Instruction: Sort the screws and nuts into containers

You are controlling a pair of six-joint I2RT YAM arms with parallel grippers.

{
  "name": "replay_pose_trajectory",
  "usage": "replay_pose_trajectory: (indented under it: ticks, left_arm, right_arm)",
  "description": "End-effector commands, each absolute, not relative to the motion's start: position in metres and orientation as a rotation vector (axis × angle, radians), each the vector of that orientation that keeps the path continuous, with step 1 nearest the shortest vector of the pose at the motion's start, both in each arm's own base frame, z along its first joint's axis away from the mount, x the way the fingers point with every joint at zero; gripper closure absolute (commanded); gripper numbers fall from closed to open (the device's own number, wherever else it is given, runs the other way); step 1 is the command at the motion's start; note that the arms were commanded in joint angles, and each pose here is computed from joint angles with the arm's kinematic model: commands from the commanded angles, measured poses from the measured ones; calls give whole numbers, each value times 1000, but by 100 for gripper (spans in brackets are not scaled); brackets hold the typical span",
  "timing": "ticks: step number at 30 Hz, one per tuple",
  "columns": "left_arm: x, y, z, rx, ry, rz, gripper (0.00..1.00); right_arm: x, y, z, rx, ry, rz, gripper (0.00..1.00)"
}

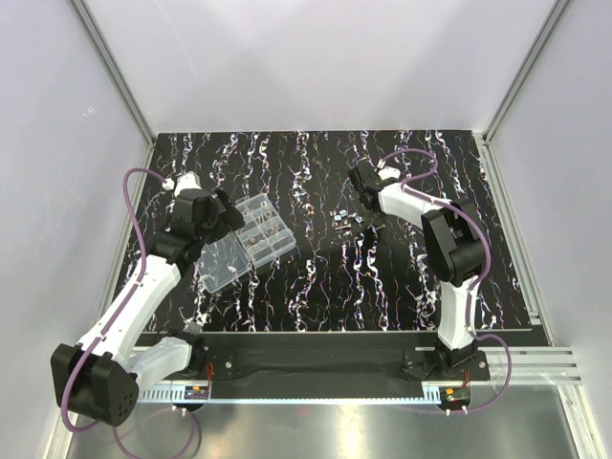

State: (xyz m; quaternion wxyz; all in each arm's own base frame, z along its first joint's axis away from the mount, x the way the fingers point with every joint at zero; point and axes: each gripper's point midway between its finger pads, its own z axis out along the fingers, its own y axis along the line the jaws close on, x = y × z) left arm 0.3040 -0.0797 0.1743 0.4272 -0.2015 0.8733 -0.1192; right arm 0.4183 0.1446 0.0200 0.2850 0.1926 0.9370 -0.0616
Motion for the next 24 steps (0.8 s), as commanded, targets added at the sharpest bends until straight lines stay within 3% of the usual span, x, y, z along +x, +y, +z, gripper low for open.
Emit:
replay_pose_trajectory:
  ticks: [1,9,17,24]
  left_arm:
    - [309,-80,181,-495,2153,-301,1]
    - [308,-80,182,-493,2153,-303,1]
    - [309,-82,180,-488,2158,-308,1]
    - [308,-81,181,-492,2156,-303,1]
  right_arm:
    - [406,132,30,516,2507,-207,100]
    - [401,131,19,509,2545,-237,95]
    - [394,128,16,515,2552,-239,79]
    - [390,128,6,516,2576,-251,78]
